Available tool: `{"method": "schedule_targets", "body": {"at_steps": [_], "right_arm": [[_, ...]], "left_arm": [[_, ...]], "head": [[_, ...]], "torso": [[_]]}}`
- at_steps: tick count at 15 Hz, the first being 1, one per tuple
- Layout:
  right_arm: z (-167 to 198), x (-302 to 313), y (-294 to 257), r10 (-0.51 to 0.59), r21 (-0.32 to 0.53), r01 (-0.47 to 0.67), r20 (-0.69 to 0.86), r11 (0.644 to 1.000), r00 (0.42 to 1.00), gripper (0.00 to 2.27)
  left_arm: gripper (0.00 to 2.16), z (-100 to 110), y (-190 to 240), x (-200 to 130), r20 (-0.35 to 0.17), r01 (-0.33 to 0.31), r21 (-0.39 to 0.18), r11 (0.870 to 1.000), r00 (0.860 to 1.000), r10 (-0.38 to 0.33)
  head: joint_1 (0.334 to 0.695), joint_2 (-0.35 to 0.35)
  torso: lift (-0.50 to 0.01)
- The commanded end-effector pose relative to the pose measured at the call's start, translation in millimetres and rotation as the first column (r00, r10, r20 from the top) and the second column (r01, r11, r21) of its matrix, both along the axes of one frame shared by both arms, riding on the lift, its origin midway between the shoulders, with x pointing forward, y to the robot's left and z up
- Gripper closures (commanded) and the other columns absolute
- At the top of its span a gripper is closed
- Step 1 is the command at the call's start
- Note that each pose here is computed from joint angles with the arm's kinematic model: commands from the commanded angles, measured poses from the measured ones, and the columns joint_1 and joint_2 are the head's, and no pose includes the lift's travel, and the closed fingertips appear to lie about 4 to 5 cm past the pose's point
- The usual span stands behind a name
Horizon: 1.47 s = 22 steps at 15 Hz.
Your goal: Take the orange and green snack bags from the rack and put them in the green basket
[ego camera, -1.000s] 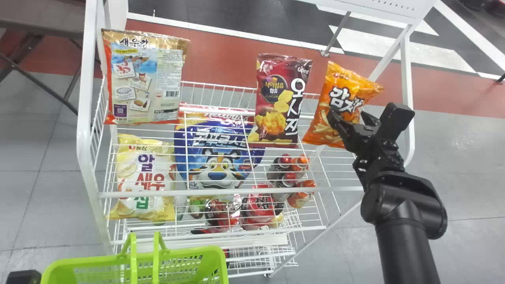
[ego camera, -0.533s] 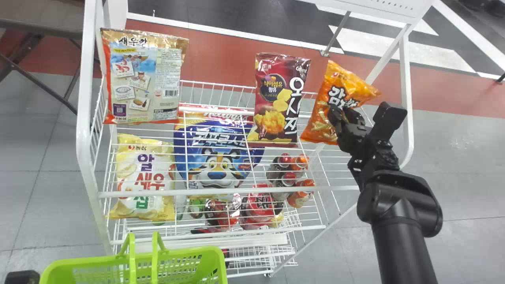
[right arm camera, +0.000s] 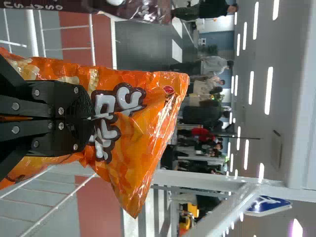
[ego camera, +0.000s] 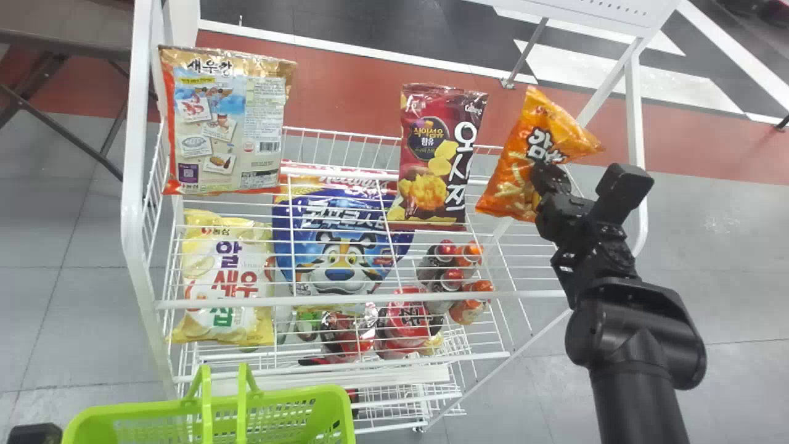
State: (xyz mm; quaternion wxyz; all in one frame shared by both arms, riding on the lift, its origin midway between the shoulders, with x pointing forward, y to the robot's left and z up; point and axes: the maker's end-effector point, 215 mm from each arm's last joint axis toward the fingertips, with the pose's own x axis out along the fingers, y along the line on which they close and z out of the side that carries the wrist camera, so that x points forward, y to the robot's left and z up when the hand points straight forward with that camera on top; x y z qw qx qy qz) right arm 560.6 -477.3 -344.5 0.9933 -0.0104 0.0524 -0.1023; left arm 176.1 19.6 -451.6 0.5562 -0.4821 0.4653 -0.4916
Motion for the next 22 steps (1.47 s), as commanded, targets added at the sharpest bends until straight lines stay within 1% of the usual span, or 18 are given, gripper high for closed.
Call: {"method": "schedule_targets", "body": {"at_steps": [1,5,7,8,10,11,13,15,17,18,20,21,22], "right_arm": [[25.4,-13.9,8.2,0.011,-0.019,-0.01,0.041,1.0,0.999,2.25],[50.7,-51.5,9.1,-0.004,-0.018,0.005,0.077,1.0,0.997,2.25],[61.5,-69.7,10.8,0.002,0.018,-0.004,0.077,1.0,0.997,2.25],[59.4,-79.9,14.8,0.01,0.04,-0.012,0.05,0.999,0.999,2.25],[48.6,-96.0,33.6,0.06,0.124,-0.056,-0.029,0.991,0.998,2.25],[35.8,-107.5,50.9,0.098,0.171,-0.08,-0.099,0.982,0.99,2.25],[8.6,-131.9,91.9,0.192,0.272,-0.128,-0.225,0.954,0.955,2.25],[-22.6,-160.1,130.4,0.285,0.365,-0.149,-0.353,0.919,0.891,2.25],[-52.6,-199.7,172.3,0.389,0.453,-0.159,-0.476,0.877,0.789,2.25],[-60.9,-214.1,188.5,0.422,0.475,-0.164,-0.509,0.865,0.75,2.25],[-79.5,-255.3,225.7,0.52,0.559,-0.162,-0.574,0.813,0.633,2.25],[-85.9,-273.2,241.6,0.557,0.585,-0.162,-0.598,0.795,0.576,2.25],[-88.1,-280.0,258.0,0.586,0.598,-0.182,-0.598,0.78,0.547,2.25]], "left_arm": [[2.15,-0.6,0.0,-0.6,-0.002,0.0,0.002,1.0,1.0,0.0],[2.15,-0.2,1.4,-2.0,-0.004,-0.004,-0.001,1.0,1.0,0.004],[2.15,0.2,1.0,-1.4,-0.001,-0.005,-0.002,1.0,1.0,0.005],[2.15,-0.2,1.0,-1.3,-0.001,-0.006,-0.001,1.0,1.0,0.006],[2.15,-0.5,0.0,-0.7,0.0,-0.005,0.002,1.0,1.0,0.005],[2.15,-0.8,-0.5,-1.2,-0.002,-0.006,0.002,1.0,1.0,0.006],[2.15,-0.5,-0.5,-0.6,0.0,-0.006,0.002,1.0,1.0,0.006],[2.15,-0.5,-0.5,-1.3,-0.002,-0.006,0.001,1.0,1.0,0.006],[2.15,-0.4,-0.5,-2.0,-0.003,-0.006,-0.001,1.0,1.0,0.006],[2.15,-0.1,-0.5,-1.3,-0.002,-0.006,-0.001,1.0,1.0,0.006],[2.15,0.2,-0.5,-1.3,-0.002,-0.006,-0.003,1.0,1.0,0.006],[2.15,-0.2,-0.5,-1.6,-0.003,-0.006,-0.003,1.0,1.0,0.006],[2.15,-0.6,-0.5,-1.8,-0.005,-0.006,-0.003,1.0,1.0,0.006]], "head": [[0.695,-0.35],[0.695,-0.35],[0.695,-0.35],[0.695,-0.35],[0.695,-0.35],[0.695,-0.35],[0.695,-0.35],[0.695,-0.35],[0.695,-0.35],[0.695,-0.35],[0.695,-0.35],[0.695,-0.35],[0.695,-0.35]], "torso": [[0.0],[0.0],[0.0],[0.0],[0.0],[0.0],[0.0],[0.0],[0.0],[0.0],[0.0],[0.0],[0.0]]}}
